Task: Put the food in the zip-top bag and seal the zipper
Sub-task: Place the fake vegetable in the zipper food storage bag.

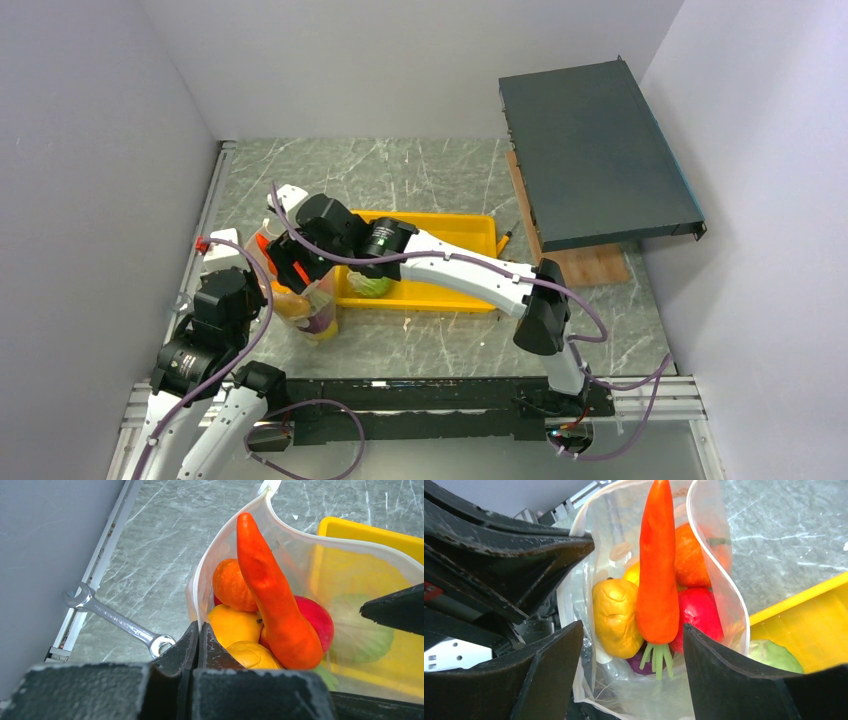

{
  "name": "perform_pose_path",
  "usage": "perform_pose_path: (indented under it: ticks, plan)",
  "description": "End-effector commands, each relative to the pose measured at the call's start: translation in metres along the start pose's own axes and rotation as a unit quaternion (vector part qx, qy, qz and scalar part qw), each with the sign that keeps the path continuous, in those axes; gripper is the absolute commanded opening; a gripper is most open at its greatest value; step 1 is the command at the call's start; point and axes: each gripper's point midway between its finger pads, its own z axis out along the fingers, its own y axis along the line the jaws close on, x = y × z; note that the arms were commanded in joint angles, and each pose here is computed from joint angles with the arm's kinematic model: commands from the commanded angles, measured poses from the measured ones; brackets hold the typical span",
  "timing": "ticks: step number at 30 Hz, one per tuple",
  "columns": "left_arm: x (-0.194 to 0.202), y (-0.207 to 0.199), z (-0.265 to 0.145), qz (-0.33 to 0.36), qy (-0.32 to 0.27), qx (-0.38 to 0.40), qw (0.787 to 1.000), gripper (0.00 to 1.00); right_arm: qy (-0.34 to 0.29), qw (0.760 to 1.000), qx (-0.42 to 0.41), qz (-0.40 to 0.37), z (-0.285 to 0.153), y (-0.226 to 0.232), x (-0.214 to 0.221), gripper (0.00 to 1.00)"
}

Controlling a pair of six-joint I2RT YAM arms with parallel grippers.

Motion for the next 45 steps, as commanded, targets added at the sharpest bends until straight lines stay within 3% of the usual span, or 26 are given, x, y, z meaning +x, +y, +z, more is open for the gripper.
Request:
perform_pose_path:
  ticks: [1,4,7,9,13,17,20,21,23,25,30,38,45]
  plan:
    - [-0.010,0.000,-0.001,-0.007,-0.019,0.000,1.000,0.00,-0.047,0.999,0.013,-0.009,-0.010,0.003,-0.034,0.74]
    - [-0.009,0.002,-0.001,-0.008,-0.019,-0.004,1.000,0.00,-0.067,0.997,0.029,-0.008,-0.008,-0.002,-0.044,0.68]
    - [-0.010,0.001,-0.002,-0.009,-0.022,-0.001,1.000,0.00,-0.072,0.997,0.020,-0.003,0.000,0.001,-0.046,0.49]
    - [-0.010,0.000,-0.002,-0.008,-0.022,0.002,1.000,0.00,-0.075,0.997,0.004,0.007,0.009,0.006,-0.044,0.43]
    - [-0.010,0.000,-0.001,-0.007,-0.020,0.002,1.000,0.00,-0.091,0.996,0.001,0.016,0.028,0.007,-0.051,0.43]
    - [-0.010,-0.001,-0.001,-0.006,-0.018,0.003,1.000,0.00,-0.108,0.994,0.031,0.001,0.046,-0.005,-0.055,0.57]
    - [-0.010,-0.001,-0.001,-0.007,-0.020,0.003,1.000,0.00,-0.113,0.992,0.053,-0.013,0.056,-0.014,-0.055,0.58]
    - [-0.010,0.000,-0.001,-0.007,-0.021,0.002,1.000,0.00,-0.114,0.991,0.062,-0.014,0.057,-0.019,-0.055,0.56]
    - [-0.010,0.000,-0.002,-0.007,-0.021,0.002,1.000,0.00,-0.113,0.990,0.077,-0.013,0.056,-0.025,-0.055,0.38]
    - [-0.010,0.000,-0.001,-0.007,-0.020,0.002,1.000,0.00,-0.114,0.990,0.087,-0.010,0.050,-0.029,-0.055,0.27]
    - [-0.010,-0.001,0.000,-0.006,-0.021,0.002,1.000,0.00,-0.094,0.993,0.065,0.000,0.035,-0.020,-0.044,0.19]
    - [-0.011,-0.001,-0.001,-0.008,-0.023,0.002,1.000,0.00,-0.044,0.997,0.056,-0.003,0.053,-0.020,-0.021,0.20]
    - [-0.011,0.000,-0.002,-0.009,-0.025,0.003,1.000,0.00,-0.031,0.996,0.080,0.020,0.069,-0.036,-0.009,0.33]
